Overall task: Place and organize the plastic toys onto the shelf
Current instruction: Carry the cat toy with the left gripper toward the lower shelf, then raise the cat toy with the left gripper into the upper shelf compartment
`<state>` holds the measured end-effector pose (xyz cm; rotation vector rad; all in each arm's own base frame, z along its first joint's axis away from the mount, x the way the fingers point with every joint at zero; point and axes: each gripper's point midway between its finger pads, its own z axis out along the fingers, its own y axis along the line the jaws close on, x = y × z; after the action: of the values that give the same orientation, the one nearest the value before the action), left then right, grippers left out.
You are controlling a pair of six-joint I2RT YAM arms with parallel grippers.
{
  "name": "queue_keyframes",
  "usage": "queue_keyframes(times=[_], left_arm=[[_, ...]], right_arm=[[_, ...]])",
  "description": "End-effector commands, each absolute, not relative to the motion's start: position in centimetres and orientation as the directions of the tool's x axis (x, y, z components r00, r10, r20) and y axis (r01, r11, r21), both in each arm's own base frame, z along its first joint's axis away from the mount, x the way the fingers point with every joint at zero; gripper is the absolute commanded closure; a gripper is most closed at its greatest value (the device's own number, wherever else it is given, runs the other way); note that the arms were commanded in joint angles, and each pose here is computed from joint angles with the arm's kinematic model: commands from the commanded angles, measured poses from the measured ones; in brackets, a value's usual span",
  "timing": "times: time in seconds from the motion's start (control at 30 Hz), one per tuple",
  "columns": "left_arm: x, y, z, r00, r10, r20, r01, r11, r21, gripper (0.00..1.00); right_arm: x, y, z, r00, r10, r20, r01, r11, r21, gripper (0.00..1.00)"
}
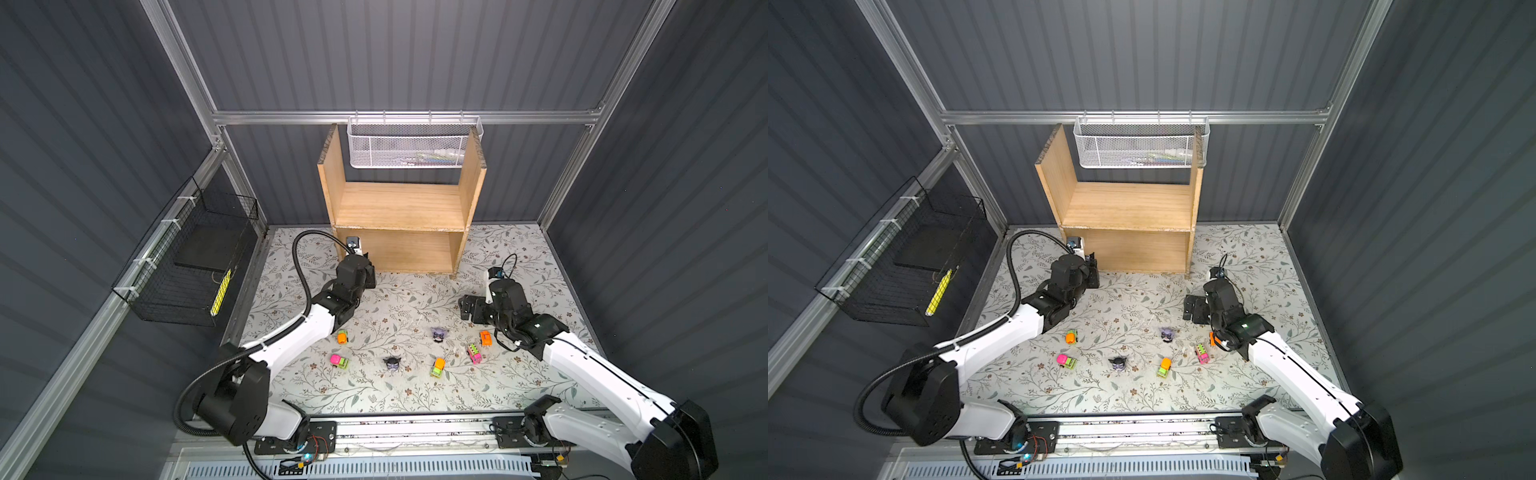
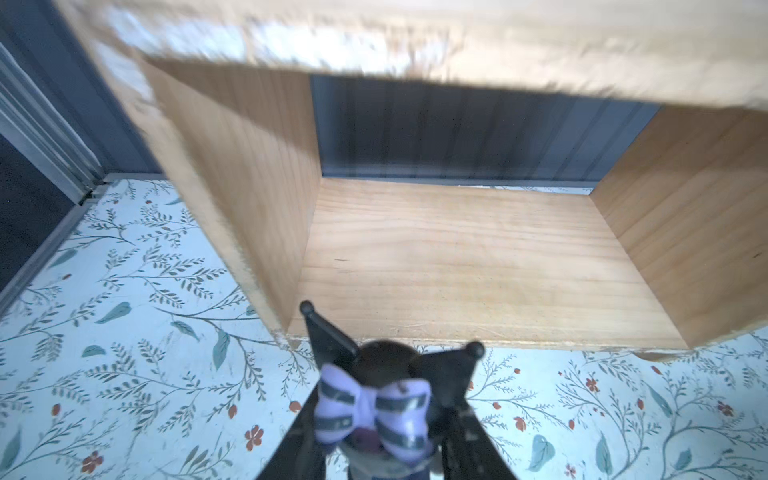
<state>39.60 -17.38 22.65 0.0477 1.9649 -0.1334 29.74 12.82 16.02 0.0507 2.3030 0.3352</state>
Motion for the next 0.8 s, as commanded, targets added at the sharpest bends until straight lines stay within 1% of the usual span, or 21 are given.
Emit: queue_keyframes(times=[0.0,0.1,0.2,0.27,0.3,0.33,0.47,0.63,0.77], left_arm=[[38.4,-16.3,25.5,-0.387,-0.028,-0.922,0.056,0.997,-0.054,0.79],[38.9,-16.6,28.8,-0.359,-0.033,-0.933,0.056,0.997,-0.057,0.79],[40.7,-17.4,31.4,-0.363,-0.006,-0.932,0.044,0.999,-0.023,0.80],[41.7,-18.4,32.9,-0.356,-0.011,-0.935,0.061,0.998,-0.035,0.81],[42.2,-19.0,34.6,-0.325,-0.033,-0.945,0.073,0.996,-0.060,0.81],[42.6,-19.3,35.3,-0.315,-0.039,-0.948,0.077,0.995,-0.066,0.81],[45.0,-20.4,36.5,-0.296,-0.019,-0.955,0.070,0.997,-0.042,0.80],[48.8,-20.7,35.7,-0.303,-0.031,-0.952,0.053,0.997,-0.050,0.80],[50.3,-20.5,35.7,-0.273,-0.013,-0.962,0.030,0.999,-0.022,0.80]], right_arm=[[29.7,13.2,17.9,-0.666,0.159,-0.729,-0.093,0.952,0.293,0.05],[29.4,13.2,18.7,-0.656,0.159,-0.738,-0.106,0.948,0.299,0.05],[29.0,13.1,19.2,-0.650,0.162,-0.743,-0.113,0.946,0.305,0.05],[28.8,13.0,19.4,-0.647,0.161,-0.745,-0.116,0.945,0.305,0.05],[28.7,12.9,19.4,-0.645,0.162,-0.746,-0.113,0.946,0.304,0.05],[28.6,12.8,19.4,-0.644,0.161,-0.748,-0.113,0.947,0.300,0.05],[28.5,12.6,19.4,-0.640,0.154,-0.752,-0.113,0.950,0.291,0.05],[28.6,12.8,19.5,-0.644,0.147,-0.751,-0.123,0.949,0.291,0.05],[28.7,12.6,19.3,-0.637,0.148,-0.757,-0.113,0.953,0.282,0.05]])
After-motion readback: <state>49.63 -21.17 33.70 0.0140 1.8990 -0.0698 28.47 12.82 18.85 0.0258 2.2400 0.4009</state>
